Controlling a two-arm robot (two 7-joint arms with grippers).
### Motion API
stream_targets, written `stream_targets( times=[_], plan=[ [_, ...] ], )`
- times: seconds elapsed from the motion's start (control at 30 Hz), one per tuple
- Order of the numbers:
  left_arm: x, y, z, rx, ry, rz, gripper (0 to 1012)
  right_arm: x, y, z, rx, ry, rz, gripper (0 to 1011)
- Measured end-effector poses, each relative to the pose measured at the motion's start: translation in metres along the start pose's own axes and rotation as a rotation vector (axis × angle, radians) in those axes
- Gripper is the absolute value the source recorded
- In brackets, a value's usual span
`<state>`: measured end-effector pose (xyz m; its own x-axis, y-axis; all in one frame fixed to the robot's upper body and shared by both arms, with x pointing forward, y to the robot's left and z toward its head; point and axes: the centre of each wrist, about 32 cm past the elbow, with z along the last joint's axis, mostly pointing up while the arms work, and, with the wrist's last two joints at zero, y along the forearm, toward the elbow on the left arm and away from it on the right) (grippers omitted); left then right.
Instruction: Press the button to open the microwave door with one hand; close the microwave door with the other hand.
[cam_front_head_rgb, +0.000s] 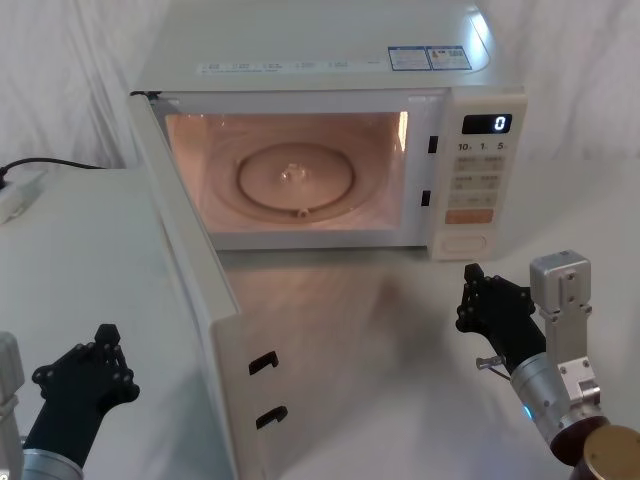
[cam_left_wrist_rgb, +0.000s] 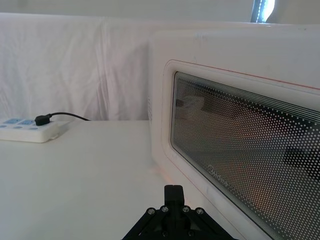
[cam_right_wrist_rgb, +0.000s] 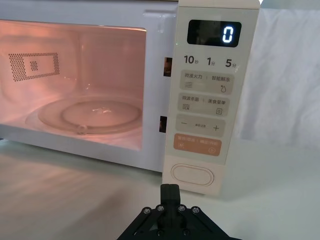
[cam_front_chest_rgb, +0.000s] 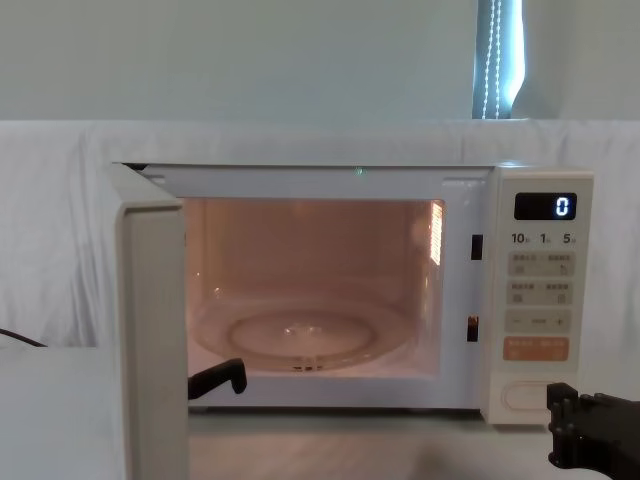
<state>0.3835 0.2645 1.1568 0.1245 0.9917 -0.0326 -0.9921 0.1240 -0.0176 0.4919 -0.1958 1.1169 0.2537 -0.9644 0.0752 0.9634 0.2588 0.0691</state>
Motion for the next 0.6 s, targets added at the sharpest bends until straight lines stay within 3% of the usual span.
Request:
stream_targets(
  times=[0.6],
  plan=[
    [0.0003, 0.0007, 0.0003, 0.001, 0.001, 0.001, 0, -0.0001, 0.0, 0.0, 0.0, 0.0, 0.0, 0]
  ],
)
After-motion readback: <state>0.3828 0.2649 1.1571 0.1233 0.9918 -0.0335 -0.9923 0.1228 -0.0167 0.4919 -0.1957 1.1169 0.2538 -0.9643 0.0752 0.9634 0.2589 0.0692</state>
